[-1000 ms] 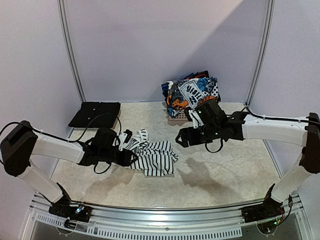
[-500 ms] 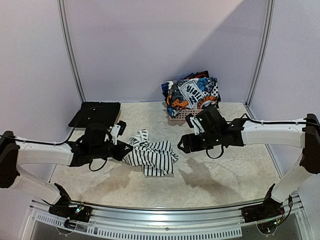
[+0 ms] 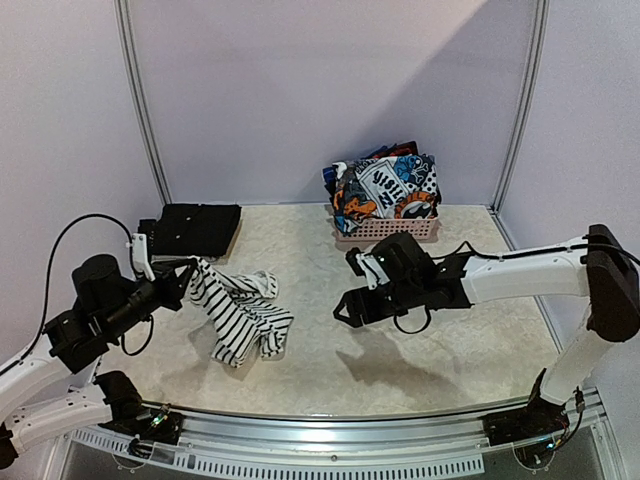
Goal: Fold and stack the mixed laundry pile
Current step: Pick up the crumpled tank top from the center of the board, then flatten out the crumpled tank top at the center of the board.
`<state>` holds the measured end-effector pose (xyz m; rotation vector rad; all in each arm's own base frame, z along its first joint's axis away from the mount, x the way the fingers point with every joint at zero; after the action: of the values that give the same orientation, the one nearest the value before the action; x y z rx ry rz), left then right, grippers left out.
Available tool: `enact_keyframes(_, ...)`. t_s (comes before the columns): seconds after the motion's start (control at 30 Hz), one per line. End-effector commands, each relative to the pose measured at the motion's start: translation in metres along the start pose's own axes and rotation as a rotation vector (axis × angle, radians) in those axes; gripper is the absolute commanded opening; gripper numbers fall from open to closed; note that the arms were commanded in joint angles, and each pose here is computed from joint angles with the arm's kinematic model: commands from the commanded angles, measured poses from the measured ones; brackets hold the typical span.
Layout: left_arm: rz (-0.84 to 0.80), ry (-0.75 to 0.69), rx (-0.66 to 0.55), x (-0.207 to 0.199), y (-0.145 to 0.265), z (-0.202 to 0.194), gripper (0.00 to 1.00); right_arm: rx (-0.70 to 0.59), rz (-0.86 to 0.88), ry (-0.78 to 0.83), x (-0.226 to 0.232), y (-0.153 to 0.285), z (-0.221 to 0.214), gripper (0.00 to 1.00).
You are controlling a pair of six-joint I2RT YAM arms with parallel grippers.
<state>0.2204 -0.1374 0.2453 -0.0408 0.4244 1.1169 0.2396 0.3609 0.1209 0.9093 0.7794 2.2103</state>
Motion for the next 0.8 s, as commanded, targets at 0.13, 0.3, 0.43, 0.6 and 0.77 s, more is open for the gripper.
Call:
enact_keyframes(0.13,0.131,0.005,0.137,0.033,0.0,-0.052,0.0,0.043,0.097,0.005,0.038,-0.04,0.001,0.65)
enact_keyframes(0.3,0.151,0.009,0.125,0.039,0.007,-0.055,0.0,0.092,0.151,0.048,0.068,-0.071,-0.007,0.63)
enact_keyframes(0.43,0.161,0.007,0.099,0.042,0.014,-0.049,0.0,0.13,0.21,0.089,0.095,-0.091,-0.012,0.6)
enact_keyframes(0.6,0.169,0.006,0.09,0.044,0.016,-0.048,0.0,0.174,0.198,0.115,0.109,-0.119,-0.025,0.58)
enact_keyframes(0.77,0.171,0.004,0.094,0.044,0.015,-0.05,0.0,0.189,0.195,0.095,0.112,-0.139,-0.031,0.5)
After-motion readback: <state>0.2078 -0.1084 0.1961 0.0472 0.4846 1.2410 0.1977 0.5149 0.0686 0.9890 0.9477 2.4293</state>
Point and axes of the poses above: each gripper's point midway between its finger pads, its own y axis back along the fingers, its own x axis along the line the jaws close on, z = x × y, the point moved 2 cm from there along y, back along the fingers, and after that the axes turned 3 degrees about y, right-handed, at the moved point
